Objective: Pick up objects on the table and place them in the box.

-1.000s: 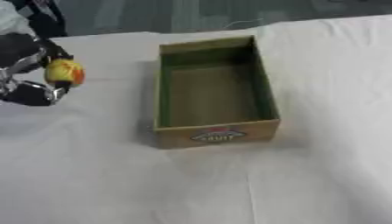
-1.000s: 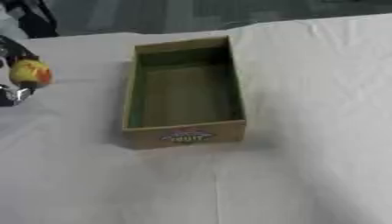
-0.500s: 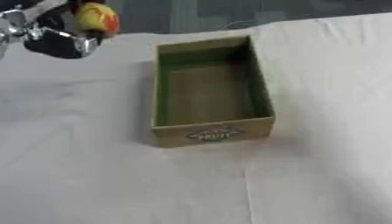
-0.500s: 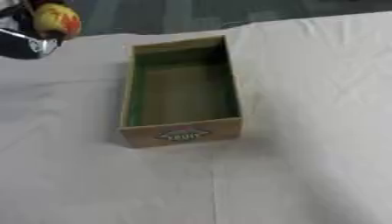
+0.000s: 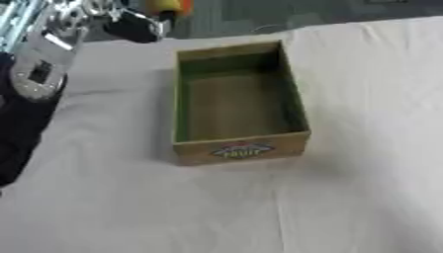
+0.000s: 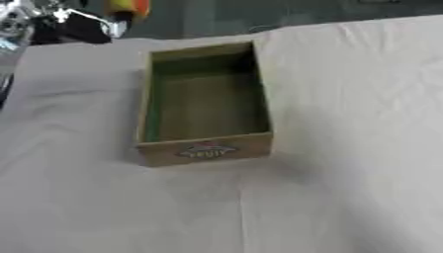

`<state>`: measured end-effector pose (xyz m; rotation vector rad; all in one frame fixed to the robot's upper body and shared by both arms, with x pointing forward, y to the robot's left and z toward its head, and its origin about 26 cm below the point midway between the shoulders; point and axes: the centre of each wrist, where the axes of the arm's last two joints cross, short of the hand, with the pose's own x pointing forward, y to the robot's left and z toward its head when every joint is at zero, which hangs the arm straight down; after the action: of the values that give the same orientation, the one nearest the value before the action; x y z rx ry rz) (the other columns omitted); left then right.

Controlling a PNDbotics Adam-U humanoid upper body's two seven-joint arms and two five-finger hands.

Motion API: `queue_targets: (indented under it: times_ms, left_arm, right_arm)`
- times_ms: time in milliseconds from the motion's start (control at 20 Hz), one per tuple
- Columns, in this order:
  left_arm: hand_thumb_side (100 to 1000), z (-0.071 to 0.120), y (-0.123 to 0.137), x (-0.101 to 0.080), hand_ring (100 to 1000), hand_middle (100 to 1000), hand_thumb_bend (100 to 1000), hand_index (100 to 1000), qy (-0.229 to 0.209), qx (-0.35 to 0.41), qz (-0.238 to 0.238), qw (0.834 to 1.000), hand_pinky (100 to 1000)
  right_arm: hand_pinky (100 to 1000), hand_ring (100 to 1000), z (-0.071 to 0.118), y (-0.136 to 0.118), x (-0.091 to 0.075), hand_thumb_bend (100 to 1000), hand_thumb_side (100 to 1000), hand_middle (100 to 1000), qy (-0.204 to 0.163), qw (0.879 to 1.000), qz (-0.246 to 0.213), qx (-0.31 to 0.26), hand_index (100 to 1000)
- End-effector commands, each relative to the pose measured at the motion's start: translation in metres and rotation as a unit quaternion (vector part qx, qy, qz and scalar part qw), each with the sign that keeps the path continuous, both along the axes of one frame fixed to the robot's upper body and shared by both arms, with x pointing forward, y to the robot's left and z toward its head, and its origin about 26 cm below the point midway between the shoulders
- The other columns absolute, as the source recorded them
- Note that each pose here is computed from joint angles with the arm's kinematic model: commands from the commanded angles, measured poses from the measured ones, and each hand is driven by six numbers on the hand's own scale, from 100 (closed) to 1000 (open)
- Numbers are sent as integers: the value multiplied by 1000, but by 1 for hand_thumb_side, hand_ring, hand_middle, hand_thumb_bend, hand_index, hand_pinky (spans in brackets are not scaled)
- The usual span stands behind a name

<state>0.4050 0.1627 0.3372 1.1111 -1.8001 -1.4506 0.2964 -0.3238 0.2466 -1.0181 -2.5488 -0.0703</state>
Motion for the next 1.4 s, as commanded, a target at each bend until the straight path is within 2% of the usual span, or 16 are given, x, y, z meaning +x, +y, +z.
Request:
queue_targets:
  times_ms: [50,450,850,900,950,1000,1200,1350,1400]
  left_arm:
    - [268,3,-16,0,602,553,100,755,-27,-18,-4,999,426]
    - [266,-30,-64,8,594,544,100,751,-20,-28,-12,999,414]
    - [296,-59,-77,21,600,525,100,757,20,-4,-20,1000,422]
    - [252,-62,-78,21,604,528,100,765,24,-1,-21,999,427]
    - [316,-64,-78,22,609,529,100,769,30,1,-23,999,434]
    - [333,-67,-79,23,618,537,100,779,36,5,-24,999,445]
    - [365,-77,-79,28,711,612,100,830,66,20,-22,997,543]
    - [380,-81,-78,30,805,725,100,871,83,37,-19,996,635]
    - [388,-82,-78,31,861,796,100,905,88,43,-18,995,688]
  right_arm:
    - [762,772,10,3,-2,100,910,750,-19,1000,11,-4,847]
    - [761,772,16,10,1,100,910,749,-31,999,29,4,847]
    - [761,772,16,10,1,100,910,750,-30,999,30,5,847]
    - [761,772,16,10,1,100,908,750,-30,999,30,5,847]
    - [761,772,15,10,1,100,910,750,-30,999,29,5,847]
    - [761,772,15,10,1,100,910,750,-30,999,29,5,847]
    - [761,772,15,10,1,100,910,750,-30,999,28,6,847]
    - [761,772,15,10,1,100,911,750,-30,999,28,6,847]
    - [761,772,15,10,1,100,912,750,-30,999,28,7,847]
